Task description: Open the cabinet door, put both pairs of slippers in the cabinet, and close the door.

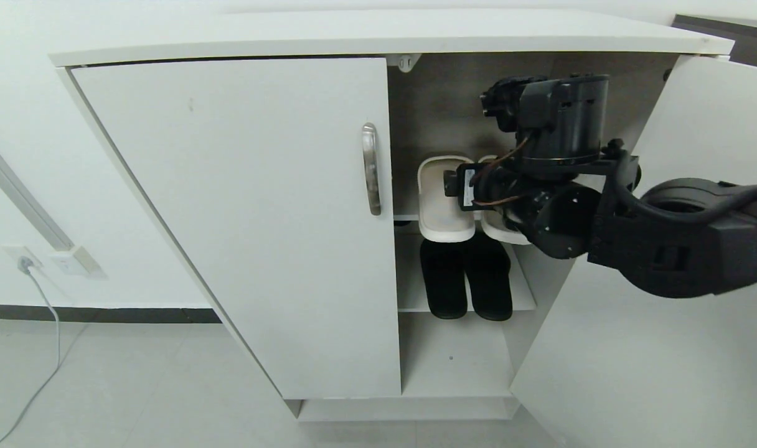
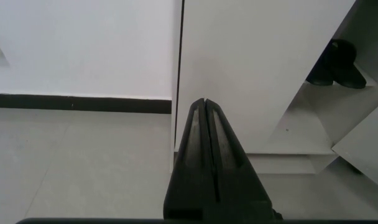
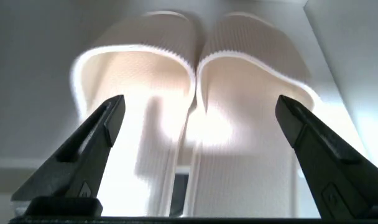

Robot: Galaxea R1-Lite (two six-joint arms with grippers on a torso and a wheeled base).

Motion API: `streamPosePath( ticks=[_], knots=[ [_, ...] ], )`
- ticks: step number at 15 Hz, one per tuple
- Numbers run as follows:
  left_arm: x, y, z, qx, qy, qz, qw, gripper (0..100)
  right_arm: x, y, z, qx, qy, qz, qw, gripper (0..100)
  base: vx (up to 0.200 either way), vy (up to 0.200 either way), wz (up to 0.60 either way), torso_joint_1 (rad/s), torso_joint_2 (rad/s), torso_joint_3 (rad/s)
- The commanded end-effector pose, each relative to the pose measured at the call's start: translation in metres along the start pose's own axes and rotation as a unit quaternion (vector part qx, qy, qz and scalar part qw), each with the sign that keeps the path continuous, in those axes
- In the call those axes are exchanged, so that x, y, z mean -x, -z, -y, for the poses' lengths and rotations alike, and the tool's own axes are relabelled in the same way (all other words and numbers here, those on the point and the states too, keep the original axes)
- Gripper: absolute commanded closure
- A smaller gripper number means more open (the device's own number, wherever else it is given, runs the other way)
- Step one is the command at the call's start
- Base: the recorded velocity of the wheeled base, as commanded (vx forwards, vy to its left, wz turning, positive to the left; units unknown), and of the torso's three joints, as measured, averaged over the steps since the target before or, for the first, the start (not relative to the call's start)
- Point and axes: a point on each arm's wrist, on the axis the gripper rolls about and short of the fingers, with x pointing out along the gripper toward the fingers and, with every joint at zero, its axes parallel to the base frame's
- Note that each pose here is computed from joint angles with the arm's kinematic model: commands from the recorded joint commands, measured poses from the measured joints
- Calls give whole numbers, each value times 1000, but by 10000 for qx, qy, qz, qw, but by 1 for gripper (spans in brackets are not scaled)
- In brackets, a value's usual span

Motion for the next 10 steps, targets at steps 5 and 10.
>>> streamPosePath(
  ticks=[5,10],
  knots=[
    [0,0,0,1,-5,-8,10000,100,57,37,19,-118,-935,175,9954,100,0,0,0,0,0,0],
    [0,0,0,1,3,-1,10000,100,65,55,12,72,-1131,-52,9935,100,0,0,0,0,0,0]
  ],
)
